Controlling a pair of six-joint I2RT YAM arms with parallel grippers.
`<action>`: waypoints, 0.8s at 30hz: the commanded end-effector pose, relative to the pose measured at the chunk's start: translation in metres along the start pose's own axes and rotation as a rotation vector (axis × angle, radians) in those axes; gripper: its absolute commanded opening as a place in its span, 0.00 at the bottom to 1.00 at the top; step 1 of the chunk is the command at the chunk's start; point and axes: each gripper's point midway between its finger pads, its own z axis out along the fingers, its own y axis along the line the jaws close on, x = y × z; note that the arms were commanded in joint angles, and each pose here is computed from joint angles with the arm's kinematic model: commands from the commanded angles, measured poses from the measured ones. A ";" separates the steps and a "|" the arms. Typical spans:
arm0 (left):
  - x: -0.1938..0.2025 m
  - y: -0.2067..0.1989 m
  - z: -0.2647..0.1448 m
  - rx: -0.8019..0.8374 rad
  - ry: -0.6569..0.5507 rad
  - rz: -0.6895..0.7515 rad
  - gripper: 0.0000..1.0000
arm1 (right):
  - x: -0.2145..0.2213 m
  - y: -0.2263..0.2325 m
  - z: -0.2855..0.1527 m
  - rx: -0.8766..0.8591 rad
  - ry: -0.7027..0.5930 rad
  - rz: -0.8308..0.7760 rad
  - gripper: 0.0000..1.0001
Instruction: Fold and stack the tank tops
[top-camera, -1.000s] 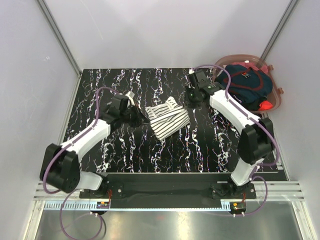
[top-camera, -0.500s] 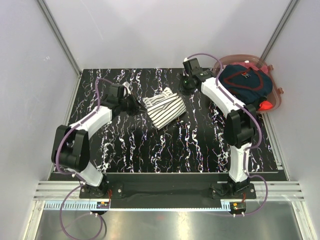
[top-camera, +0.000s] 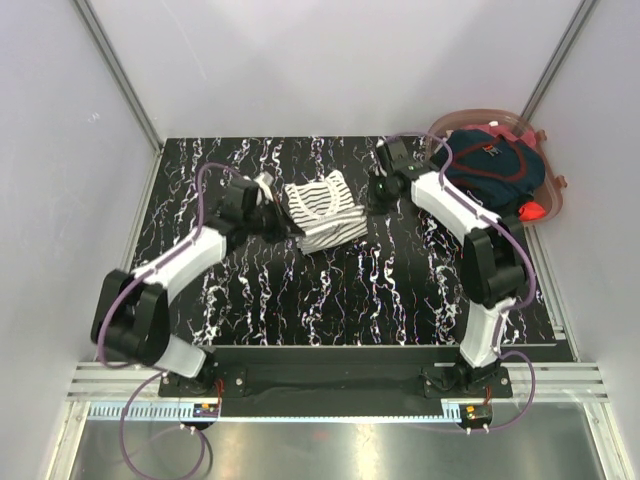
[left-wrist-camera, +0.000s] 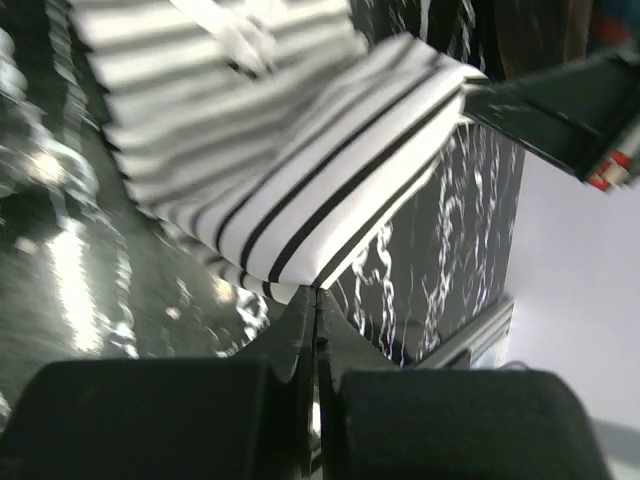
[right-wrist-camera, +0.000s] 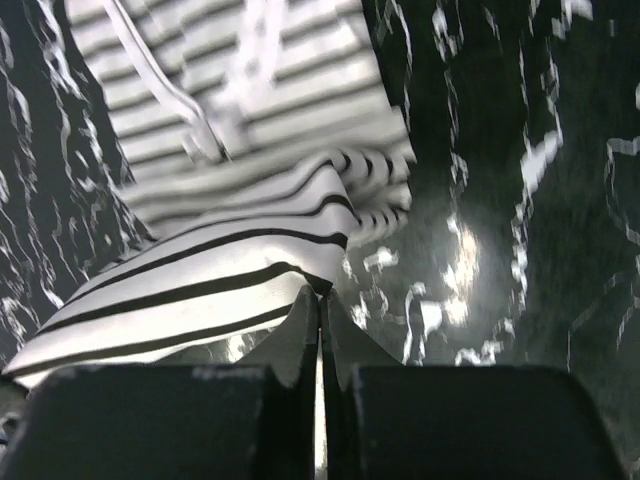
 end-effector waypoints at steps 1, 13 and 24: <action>0.024 -0.030 -0.013 0.076 -0.016 0.065 0.00 | 0.003 0.009 -0.040 -0.067 -0.060 0.011 0.00; 0.116 -0.049 -0.041 0.106 0.035 0.124 0.00 | 0.083 -0.012 -0.091 -0.108 -0.012 0.025 0.00; 0.168 -0.086 -0.070 0.225 0.087 0.122 0.00 | 0.104 -0.014 -0.144 -0.143 -0.066 0.017 0.00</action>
